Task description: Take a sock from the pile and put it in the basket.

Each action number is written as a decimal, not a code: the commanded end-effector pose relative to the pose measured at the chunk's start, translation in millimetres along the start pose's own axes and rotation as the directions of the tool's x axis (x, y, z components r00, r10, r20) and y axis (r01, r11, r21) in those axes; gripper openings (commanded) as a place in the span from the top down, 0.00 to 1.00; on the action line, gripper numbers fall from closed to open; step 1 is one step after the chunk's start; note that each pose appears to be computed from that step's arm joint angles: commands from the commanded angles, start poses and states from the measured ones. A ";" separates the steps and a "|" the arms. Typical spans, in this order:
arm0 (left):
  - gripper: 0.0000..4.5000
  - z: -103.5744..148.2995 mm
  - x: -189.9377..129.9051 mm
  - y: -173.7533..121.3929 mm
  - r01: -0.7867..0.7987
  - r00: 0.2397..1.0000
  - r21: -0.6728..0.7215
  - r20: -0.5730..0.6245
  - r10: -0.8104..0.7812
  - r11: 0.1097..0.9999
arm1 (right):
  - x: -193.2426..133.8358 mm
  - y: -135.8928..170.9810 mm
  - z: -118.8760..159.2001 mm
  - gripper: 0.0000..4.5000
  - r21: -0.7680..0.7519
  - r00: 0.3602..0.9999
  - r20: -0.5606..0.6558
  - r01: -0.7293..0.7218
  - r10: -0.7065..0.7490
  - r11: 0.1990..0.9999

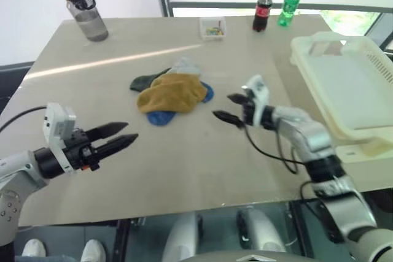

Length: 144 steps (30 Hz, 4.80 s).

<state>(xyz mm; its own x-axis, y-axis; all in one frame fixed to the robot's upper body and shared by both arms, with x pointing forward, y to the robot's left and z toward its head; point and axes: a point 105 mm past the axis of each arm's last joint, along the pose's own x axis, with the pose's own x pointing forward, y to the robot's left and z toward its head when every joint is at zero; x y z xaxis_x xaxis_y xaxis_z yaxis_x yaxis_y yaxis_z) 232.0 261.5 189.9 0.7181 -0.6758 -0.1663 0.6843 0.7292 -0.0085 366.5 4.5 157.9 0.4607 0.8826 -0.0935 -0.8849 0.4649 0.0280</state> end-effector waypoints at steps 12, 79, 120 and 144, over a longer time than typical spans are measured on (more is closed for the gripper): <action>0.42 11.3 -25.4 -5.6 -0.146 0.988 0.072 0.060 0.141 0.987 | 71.5 16.8 1.6 0.00 -0.092 0.999 -0.020 -0.049 0.047 0.995; 0.41 -0.5 -12.2 -16.7 -0.094 0.995 0.052 0.037 0.092 0.994 | -76.3 -6.2 -57.2 0.99 -0.043 0.895 -0.428 -0.161 0.128 0.986; 0.41 -8.2 41.5 10.6 -0.078 0.997 0.087 0.028 0.076 0.993 | -176.9 -17.9 34.7 0.12 -0.326 0.987 -0.134 0.044 -0.092 0.944; 0.41 9.2 110.4 32.7 -0.049 0.993 0.160 0.115 0.031 0.986 | -65.1 -33.9 16.8 0.12 -0.268 0.986 -0.060 0.133 -0.154 0.954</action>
<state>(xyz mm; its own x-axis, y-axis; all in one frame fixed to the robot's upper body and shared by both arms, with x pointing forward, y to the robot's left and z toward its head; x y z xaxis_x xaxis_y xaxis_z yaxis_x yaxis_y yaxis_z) 339.5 204.8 162.1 0.7507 -0.6519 -0.1073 0.6606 0.7418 0.1157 353.9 -74.6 171.6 0.5637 0.8050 -0.1851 -0.8224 0.5262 -0.2164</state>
